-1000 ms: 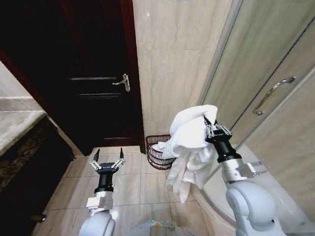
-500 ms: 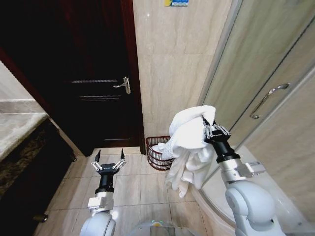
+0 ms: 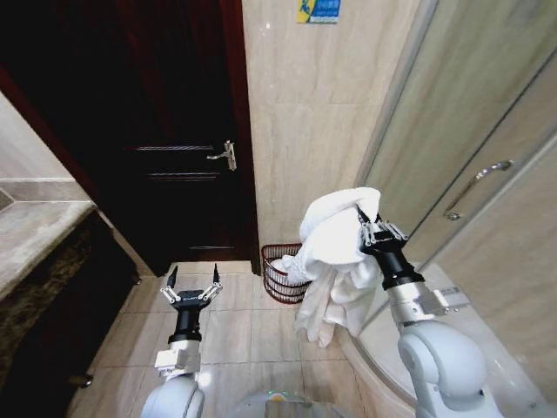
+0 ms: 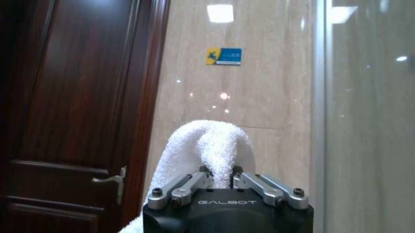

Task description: Discard the used towel into the hamper.

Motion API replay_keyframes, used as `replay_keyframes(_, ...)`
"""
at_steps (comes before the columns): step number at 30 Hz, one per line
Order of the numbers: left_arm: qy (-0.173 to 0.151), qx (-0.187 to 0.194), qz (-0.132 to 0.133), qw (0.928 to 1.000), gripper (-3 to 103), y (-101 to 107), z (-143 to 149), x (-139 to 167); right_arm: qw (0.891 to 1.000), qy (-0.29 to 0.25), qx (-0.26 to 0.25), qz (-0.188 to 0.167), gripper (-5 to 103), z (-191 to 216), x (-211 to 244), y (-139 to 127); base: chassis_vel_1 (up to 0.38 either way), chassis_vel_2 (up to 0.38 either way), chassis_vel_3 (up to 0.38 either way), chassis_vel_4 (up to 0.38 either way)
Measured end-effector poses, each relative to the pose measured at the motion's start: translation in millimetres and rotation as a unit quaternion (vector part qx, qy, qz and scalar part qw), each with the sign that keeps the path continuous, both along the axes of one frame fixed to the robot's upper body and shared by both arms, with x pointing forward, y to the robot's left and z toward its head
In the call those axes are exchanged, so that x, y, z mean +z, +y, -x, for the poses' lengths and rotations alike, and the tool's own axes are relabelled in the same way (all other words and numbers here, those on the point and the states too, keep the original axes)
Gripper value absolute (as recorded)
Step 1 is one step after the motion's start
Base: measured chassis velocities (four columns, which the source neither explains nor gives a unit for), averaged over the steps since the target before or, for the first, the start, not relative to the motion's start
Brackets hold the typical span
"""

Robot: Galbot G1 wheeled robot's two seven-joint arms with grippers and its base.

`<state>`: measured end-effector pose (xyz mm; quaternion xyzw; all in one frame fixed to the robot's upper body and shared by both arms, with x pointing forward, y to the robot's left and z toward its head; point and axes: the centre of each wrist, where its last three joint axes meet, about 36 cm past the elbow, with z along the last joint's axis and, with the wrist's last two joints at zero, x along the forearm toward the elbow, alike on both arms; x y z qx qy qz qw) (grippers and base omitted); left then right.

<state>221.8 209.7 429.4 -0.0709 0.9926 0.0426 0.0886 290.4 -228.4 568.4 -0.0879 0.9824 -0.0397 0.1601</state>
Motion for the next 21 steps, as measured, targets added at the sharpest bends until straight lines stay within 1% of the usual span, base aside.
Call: replay_keyframes(21,0.002,0.000,-0.003,1.0000,100,0.1,-0.7,-2.5,1.000,-0.003,-0.007,-0.012,12,-3.8,-2.7,0.3,0.004,0.005,0.003,0.005)
